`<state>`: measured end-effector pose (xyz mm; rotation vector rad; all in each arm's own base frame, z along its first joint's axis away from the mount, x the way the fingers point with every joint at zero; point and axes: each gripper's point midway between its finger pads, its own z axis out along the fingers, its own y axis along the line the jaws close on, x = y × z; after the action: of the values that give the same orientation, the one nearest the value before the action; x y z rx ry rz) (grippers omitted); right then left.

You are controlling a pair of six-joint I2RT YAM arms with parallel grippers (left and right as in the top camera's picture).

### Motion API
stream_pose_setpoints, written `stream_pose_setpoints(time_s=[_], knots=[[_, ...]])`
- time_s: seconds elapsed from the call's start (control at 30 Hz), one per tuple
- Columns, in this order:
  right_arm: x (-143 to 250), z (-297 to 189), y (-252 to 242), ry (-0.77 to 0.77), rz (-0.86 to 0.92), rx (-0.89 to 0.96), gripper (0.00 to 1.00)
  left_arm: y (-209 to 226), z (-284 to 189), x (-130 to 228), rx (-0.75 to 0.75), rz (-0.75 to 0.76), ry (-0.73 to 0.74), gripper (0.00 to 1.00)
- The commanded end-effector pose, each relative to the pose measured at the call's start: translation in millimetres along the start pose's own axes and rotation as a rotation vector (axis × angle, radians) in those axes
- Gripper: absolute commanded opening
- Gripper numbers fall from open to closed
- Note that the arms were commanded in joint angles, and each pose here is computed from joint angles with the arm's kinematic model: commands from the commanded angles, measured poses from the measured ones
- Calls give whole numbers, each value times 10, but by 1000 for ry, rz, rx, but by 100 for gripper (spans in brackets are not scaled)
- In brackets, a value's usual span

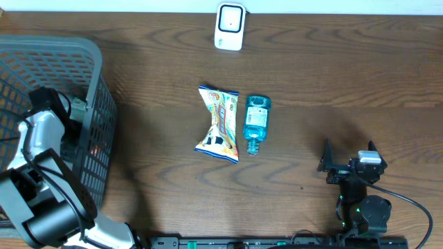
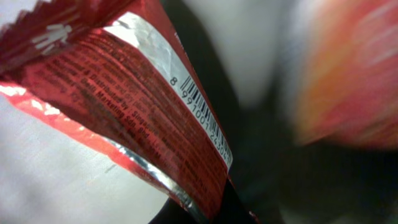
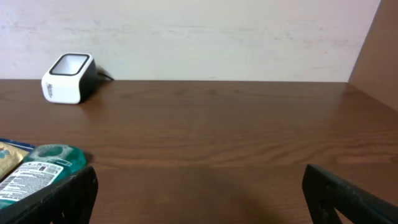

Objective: Scan the item barcode
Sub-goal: 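Reach into the basket and grasp the red wrapped bar with left gripper, then carry the red bar to the table right of the teal bottle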

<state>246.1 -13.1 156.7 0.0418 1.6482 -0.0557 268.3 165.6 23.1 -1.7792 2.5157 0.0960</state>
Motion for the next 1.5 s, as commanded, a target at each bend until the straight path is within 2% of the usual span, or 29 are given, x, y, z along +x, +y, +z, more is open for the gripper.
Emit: stream_pose_setpoints(time_s=[0.0,0.2,0.43,0.57,0.87,1.0,1.17,1.27,1.47], knots=[[-2,-4,24,-1,-8,-10,99,293,10,177,-84,9,59,7],[-2,-4,24,-1,-8,-10,99,273,-725,-52,67,-36,-129,7],[-2,-4,24,-1,-8,-10,99,336,-1565,-93,261,-78,-368,7],[-2,-4,24,-1,-8,-10,99,389,-2061,-53,402,-129,-509,7],[-2,-4,24,-1,-8,-10,99,373,-3296,348,868,-50,-789,7],[-2,-4,24,-1,-8,-10,99,274,-3565,675,1055,37,-750,7],[-2,-4,24,-1,-8,-10,99,21,-3605,1098,1222,217,-550,7],[-2,-4,24,-1,-8,-10,99,-86,-3524,1250,1251,280,-455,7],[-2,-4,24,-1,-8,-10,99,-291,-3420,1515,1256,417,-365,7]])
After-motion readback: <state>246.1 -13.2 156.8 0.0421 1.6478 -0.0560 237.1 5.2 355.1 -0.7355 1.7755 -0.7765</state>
